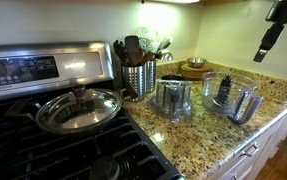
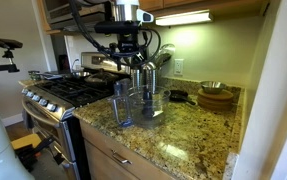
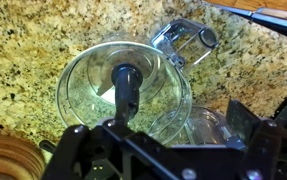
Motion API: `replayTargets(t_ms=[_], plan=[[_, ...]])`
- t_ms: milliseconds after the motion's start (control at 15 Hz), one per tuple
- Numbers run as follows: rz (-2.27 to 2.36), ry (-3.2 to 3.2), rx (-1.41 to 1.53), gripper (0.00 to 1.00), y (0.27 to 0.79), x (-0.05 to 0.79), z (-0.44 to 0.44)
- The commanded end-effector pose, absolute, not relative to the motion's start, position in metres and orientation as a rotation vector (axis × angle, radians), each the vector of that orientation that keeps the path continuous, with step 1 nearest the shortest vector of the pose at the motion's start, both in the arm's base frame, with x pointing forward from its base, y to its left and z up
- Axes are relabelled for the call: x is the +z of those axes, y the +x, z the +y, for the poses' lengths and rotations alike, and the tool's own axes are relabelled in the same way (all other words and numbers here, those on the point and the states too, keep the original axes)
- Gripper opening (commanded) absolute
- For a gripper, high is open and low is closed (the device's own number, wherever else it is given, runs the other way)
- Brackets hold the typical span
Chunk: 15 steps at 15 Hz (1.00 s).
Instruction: Remove the gray object out of the left jar
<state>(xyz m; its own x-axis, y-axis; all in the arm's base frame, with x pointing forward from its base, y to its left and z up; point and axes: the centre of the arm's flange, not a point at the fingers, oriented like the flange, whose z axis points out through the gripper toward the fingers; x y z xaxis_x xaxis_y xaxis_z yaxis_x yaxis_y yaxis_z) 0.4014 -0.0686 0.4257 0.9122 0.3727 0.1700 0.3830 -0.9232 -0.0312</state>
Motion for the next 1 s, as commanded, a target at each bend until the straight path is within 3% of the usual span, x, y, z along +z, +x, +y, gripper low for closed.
replayTargets(t_ms=[0, 67, 133, 933], plan=[[-0.566, -3.067, -0.254, 1.00, 0.450, 0.419, -0.062], [-0.545, -3.076, -0.270, 1.00, 0.459, 0.418, -0.059], [-0.586, -3.040, -0.256, 1.00, 0.432, 0.419, -0.063], [-0.545, -3.074, -0.228, 1.00, 0.470, 0.388, -0.065]])
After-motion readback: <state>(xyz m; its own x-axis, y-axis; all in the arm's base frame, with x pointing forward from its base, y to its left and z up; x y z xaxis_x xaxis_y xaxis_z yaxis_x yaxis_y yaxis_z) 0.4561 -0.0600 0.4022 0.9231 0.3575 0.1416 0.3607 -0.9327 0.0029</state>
